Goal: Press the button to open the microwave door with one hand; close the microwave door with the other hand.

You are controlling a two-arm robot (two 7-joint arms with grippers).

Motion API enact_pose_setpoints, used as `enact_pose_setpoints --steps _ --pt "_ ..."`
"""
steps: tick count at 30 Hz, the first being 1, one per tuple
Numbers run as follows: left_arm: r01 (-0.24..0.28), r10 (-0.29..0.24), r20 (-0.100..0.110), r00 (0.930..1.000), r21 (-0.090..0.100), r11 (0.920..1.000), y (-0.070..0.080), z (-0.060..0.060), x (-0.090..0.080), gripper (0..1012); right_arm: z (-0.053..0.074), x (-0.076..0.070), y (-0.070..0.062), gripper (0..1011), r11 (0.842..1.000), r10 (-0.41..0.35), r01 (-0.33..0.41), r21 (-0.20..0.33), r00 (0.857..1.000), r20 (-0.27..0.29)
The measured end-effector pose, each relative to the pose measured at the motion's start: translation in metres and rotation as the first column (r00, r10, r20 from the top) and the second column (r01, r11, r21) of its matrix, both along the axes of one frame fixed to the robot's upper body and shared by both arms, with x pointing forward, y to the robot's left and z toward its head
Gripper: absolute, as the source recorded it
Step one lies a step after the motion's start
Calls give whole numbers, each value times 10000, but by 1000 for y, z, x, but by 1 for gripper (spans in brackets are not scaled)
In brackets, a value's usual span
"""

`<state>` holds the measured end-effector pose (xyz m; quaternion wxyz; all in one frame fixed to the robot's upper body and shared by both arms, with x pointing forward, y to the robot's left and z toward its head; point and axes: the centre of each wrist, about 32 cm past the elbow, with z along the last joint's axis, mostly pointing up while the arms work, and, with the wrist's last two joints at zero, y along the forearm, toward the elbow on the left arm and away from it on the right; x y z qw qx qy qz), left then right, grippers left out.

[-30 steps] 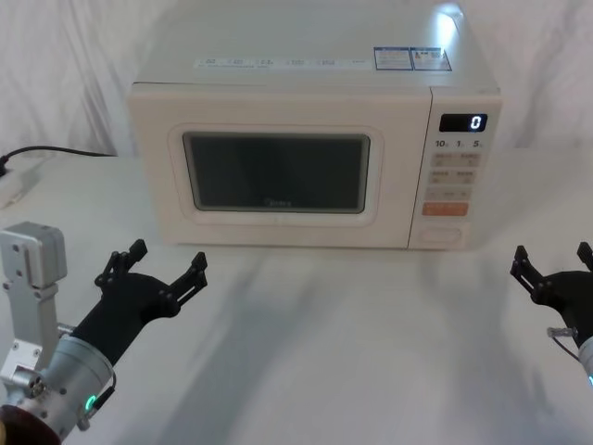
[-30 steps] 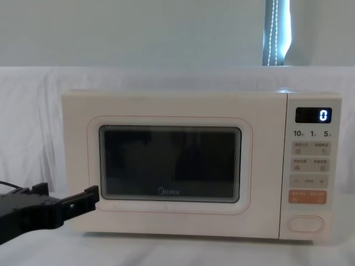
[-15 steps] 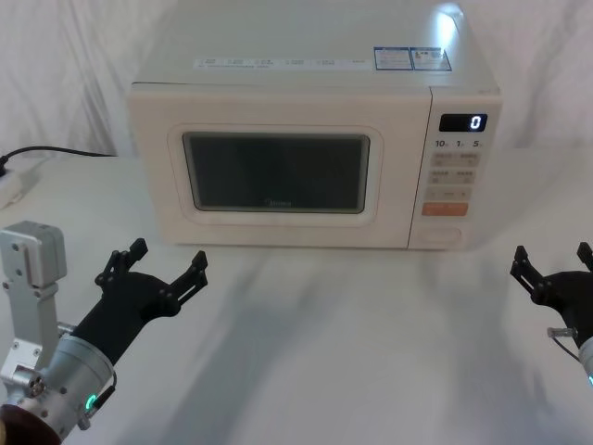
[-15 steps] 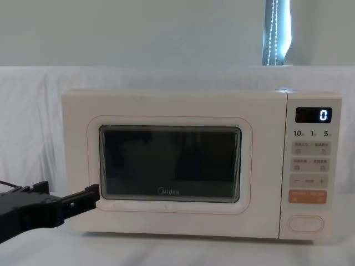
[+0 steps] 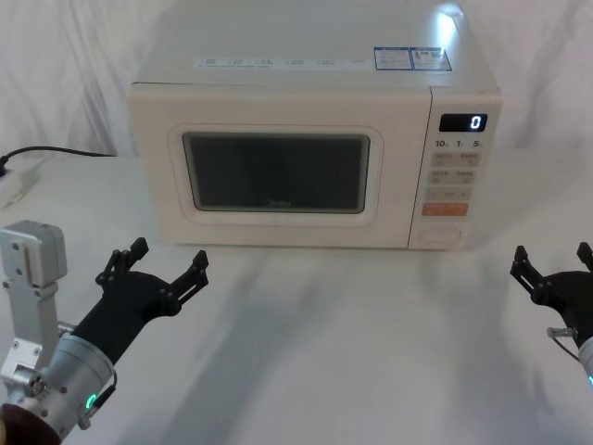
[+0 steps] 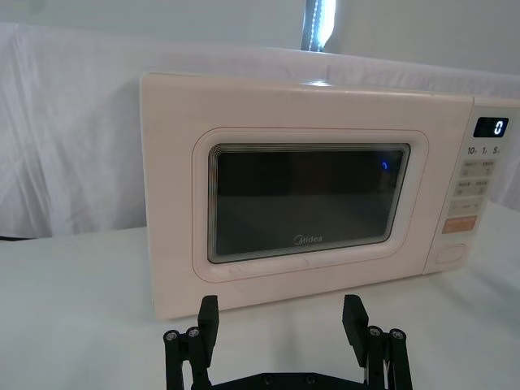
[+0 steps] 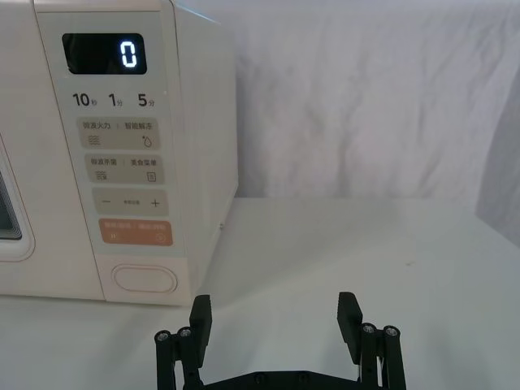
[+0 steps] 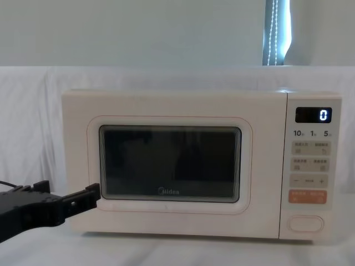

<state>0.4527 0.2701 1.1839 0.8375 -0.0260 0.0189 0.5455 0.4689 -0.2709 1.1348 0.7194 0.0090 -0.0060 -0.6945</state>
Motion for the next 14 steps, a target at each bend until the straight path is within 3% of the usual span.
enact_pose_setpoints --steps 14 --pt "1 -1 -8 10000 1 10000 0 0 0 1001 0 0 0 1002 10000 0 0 -1 10000 0"
